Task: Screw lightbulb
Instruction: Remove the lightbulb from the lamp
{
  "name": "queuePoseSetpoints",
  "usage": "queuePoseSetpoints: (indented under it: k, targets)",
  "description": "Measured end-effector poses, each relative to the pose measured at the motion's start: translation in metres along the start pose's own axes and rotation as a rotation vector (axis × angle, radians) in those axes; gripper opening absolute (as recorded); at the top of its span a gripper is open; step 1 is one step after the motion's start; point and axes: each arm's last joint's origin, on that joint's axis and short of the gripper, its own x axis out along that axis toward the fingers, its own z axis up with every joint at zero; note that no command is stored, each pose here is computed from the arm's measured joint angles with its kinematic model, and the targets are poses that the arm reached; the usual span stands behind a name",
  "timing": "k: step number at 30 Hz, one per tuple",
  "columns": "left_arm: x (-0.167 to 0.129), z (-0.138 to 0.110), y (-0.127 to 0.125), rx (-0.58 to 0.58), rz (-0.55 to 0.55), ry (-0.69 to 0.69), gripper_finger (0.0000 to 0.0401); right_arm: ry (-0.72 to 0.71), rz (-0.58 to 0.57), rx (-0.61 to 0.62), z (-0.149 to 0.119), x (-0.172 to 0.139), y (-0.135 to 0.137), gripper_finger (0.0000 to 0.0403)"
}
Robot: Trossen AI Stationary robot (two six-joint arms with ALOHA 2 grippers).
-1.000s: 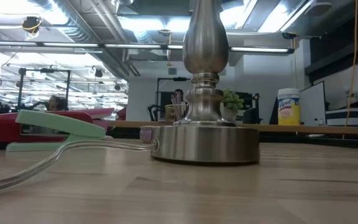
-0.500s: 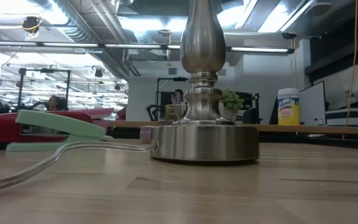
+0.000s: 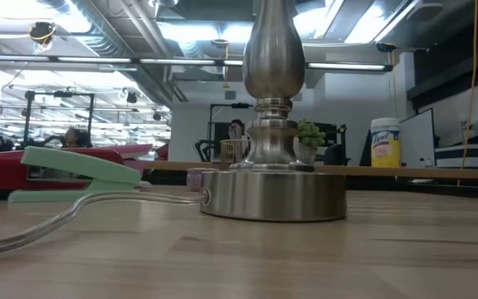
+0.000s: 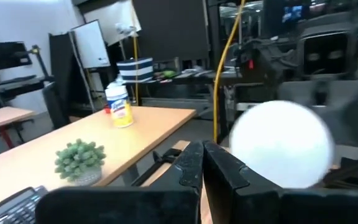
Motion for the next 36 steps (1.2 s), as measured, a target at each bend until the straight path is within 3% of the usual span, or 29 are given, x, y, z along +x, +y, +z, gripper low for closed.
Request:
queuePoseSetpoints:
  k: [9,14,36]
  targets:
    - [0.016,-0.006,0.004,-0.055,-0.126,0.017,0.0003,0.000,0.000,-0.001,0.000,-0.001,0.001,0.0014]
    - [0.011,-0.005,0.001,-0.065,-0.142,0.018,0.0003,0.006,-0.073,-0.022,0.000,-0.001,-0.001,0.0014]
    - [-0.001,-0.004,-0.005,-0.063,-0.194,0.015,0.0003,0.001,-0.158,-0.025,0.001,0.002,-0.009,0.0014]
